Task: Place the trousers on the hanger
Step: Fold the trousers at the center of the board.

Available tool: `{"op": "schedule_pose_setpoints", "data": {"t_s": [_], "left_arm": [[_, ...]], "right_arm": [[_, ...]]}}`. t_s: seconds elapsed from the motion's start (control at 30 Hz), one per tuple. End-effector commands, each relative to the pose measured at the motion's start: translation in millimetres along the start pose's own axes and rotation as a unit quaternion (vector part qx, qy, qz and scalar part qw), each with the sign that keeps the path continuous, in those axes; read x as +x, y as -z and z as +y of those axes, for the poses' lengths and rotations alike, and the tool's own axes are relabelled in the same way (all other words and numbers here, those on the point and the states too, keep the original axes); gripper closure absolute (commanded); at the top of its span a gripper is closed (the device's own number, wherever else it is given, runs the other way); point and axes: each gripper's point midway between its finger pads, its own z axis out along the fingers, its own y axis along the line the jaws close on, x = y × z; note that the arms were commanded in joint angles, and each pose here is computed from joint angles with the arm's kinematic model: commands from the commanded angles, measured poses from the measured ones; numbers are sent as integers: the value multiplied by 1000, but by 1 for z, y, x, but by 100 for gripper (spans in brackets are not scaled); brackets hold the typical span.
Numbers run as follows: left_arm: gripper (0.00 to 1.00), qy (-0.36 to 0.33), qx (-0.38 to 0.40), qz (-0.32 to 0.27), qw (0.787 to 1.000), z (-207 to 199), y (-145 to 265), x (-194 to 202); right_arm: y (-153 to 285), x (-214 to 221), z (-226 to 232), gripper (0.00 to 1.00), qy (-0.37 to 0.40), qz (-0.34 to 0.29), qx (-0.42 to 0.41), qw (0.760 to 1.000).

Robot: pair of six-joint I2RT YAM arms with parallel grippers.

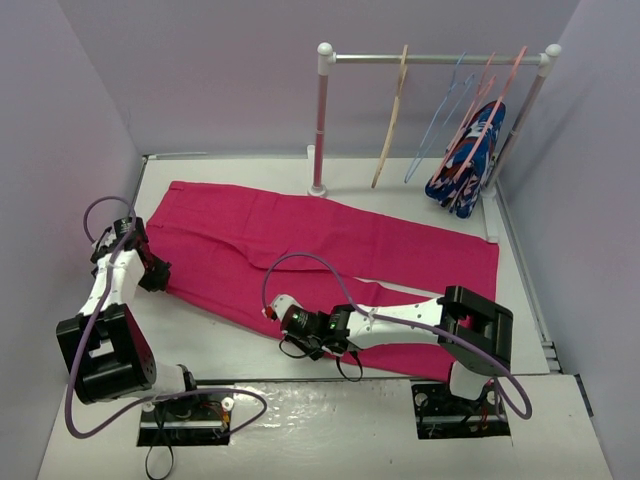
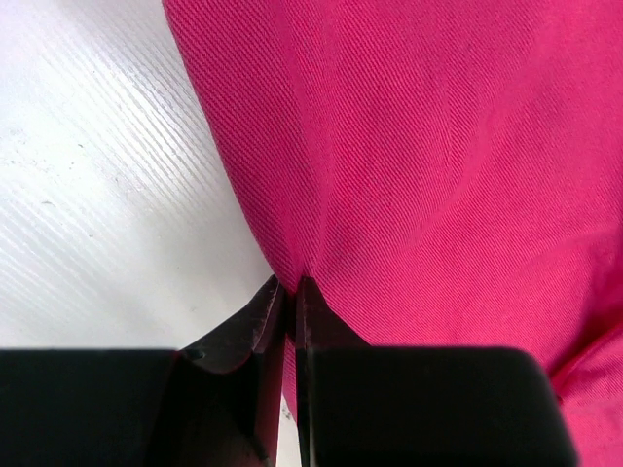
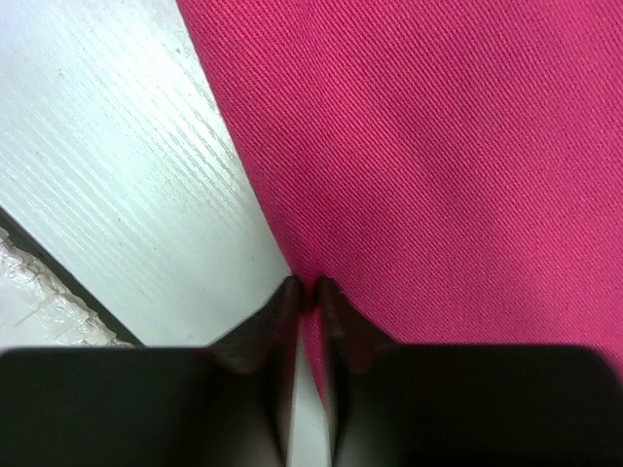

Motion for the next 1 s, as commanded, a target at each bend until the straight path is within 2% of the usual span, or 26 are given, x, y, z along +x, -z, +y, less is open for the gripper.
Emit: {"op": "schedule_pose_setpoints", "data": {"t_s": [0.0, 0.2, 0.4, 0.6, 0.8, 0.97], "left_arm": [[100, 1, 30, -69, 997, -10, 38, -42], [100, -3, 43, -106, 993, -4, 76, -62], [100, -16, 5, -159, 987, 25, 119, -75], [100, -17, -28, -198, 980, 49, 147, -85], [100, -19, -43, -233, 971, 50, 164, -106], [100, -18, -30, -215, 976, 31, 143, -117]], "right_arm": [[-2, 21, -1, 99, 11, 40, 2, 999], [15, 13, 9, 100, 19, 36, -23, 999], [62, -15, 32, 100, 30, 13, -63, 998], [96, -25, 36, 100, 27, 11, -70, 997], [124, -48, -5, 100, 14, -4, 0, 1000], [136, -83, -70, 100, -11, -27, 74, 997]]}}
